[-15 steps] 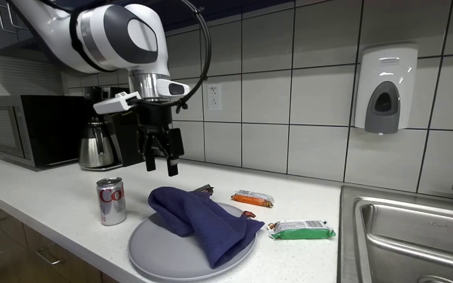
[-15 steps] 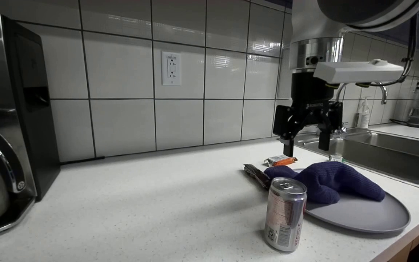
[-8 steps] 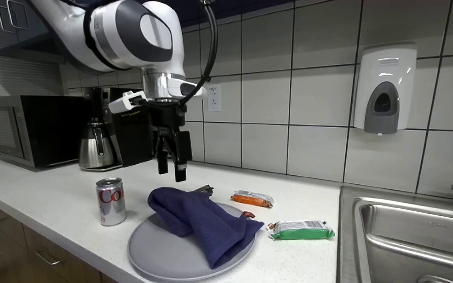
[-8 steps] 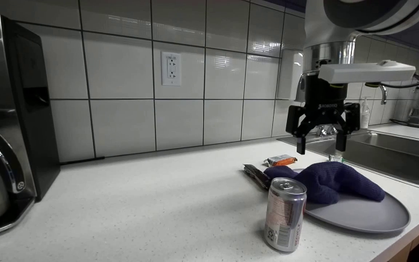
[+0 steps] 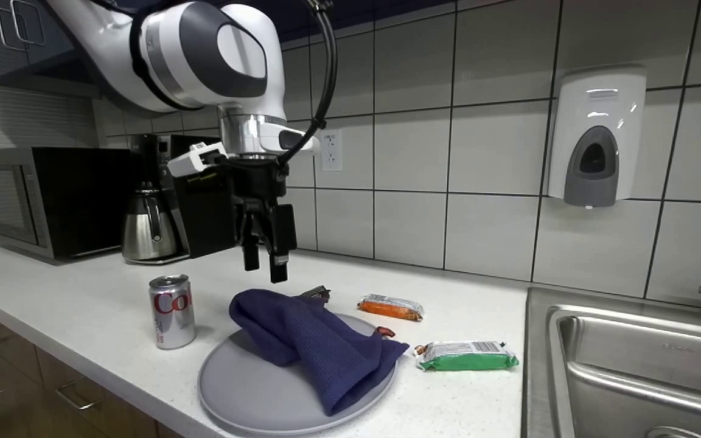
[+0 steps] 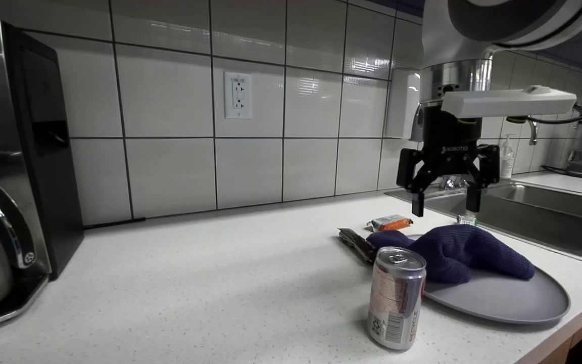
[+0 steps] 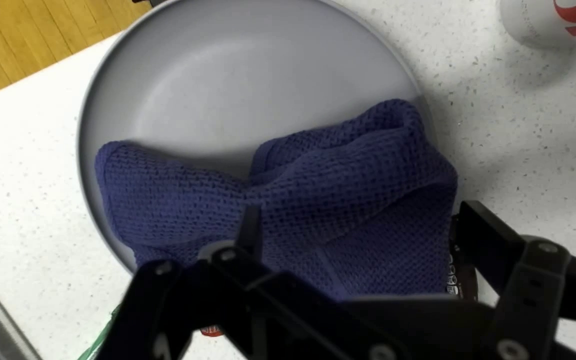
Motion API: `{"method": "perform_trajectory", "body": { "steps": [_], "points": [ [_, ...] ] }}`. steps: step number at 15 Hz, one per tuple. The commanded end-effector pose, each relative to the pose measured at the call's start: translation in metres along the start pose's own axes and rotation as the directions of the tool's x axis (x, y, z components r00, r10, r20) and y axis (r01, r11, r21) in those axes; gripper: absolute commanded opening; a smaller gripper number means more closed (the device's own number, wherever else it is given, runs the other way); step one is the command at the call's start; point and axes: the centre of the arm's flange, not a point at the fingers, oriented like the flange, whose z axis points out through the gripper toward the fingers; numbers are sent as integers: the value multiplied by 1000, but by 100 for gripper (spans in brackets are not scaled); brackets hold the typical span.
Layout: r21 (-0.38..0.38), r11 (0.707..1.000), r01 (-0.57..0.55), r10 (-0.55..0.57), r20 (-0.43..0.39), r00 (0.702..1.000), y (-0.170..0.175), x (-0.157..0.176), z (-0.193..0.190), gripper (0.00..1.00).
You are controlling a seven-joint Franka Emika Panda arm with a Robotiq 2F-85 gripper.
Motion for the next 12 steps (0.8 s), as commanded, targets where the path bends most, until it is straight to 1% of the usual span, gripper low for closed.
{"method": "perform_trajectory", "body": {
  "steps": [1, 3, 6, 10, 12],
  "points": [
    [6, 998, -58, 58, 8, 998, 11, 3, -1, 100],
    [14, 993, -121, 121, 17, 993, 24, 2, -8, 100],
    [22, 974, -227, 227, 27, 974, 40, 7, -5, 100],
    [28, 937, -348, 346, 62, 936, 48, 9, 0, 100],
    [18, 913, -408, 406, 74, 911, 44, 10, 5, 100]
  ]
}}
